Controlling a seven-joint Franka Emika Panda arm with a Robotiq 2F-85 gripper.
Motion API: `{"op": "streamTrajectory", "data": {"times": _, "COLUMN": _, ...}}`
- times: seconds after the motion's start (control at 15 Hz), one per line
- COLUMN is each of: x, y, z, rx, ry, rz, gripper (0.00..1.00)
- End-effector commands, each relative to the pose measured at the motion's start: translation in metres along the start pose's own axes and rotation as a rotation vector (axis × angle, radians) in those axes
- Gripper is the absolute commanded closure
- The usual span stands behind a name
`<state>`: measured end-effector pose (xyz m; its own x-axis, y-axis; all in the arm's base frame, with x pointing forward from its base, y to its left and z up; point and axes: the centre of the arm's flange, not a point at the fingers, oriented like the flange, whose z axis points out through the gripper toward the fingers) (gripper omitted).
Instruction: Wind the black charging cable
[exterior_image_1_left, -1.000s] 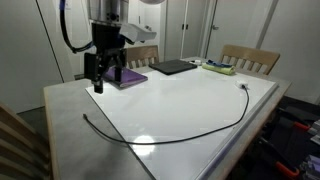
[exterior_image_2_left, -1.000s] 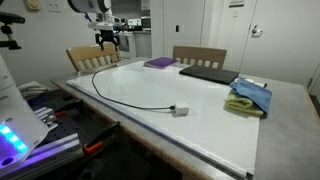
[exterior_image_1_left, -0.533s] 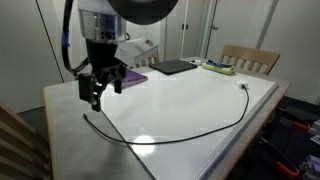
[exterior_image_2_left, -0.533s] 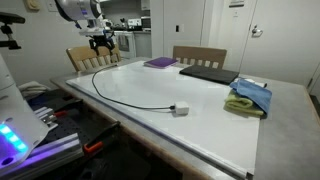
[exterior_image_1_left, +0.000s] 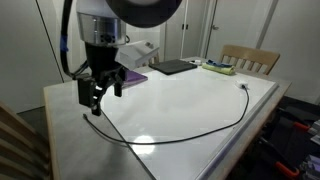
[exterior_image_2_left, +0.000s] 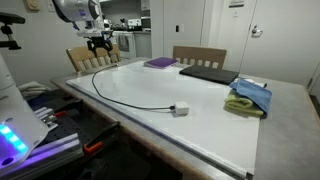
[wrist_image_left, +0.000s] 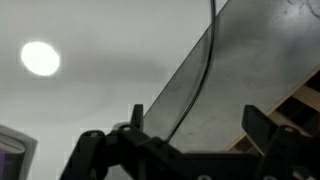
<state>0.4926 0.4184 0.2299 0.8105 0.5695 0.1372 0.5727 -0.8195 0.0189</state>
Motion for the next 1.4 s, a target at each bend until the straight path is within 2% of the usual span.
{"op": "streamTrajectory", "data": {"times": 0.0, "x": -0.001, "y": -0.011, "z": 0.013, "rx": -0.008, "ry": 0.007, "rz": -0.005, "gripper": 0.0}}
{"op": "streamTrajectory", "data": {"times": 0.47, "x": 0.001, "y": -0.015, "z": 0.04, "rx": 0.019, "ry": -0.036, "rz": 0.015, "gripper": 0.0}}
{"op": "streamTrajectory", "data": {"times": 1.33, "x": 0.021, "y": -0.025, "z": 0.077, "rx": 0.077, "ry": -0.005, "rz": 0.086, "gripper": 0.0}}
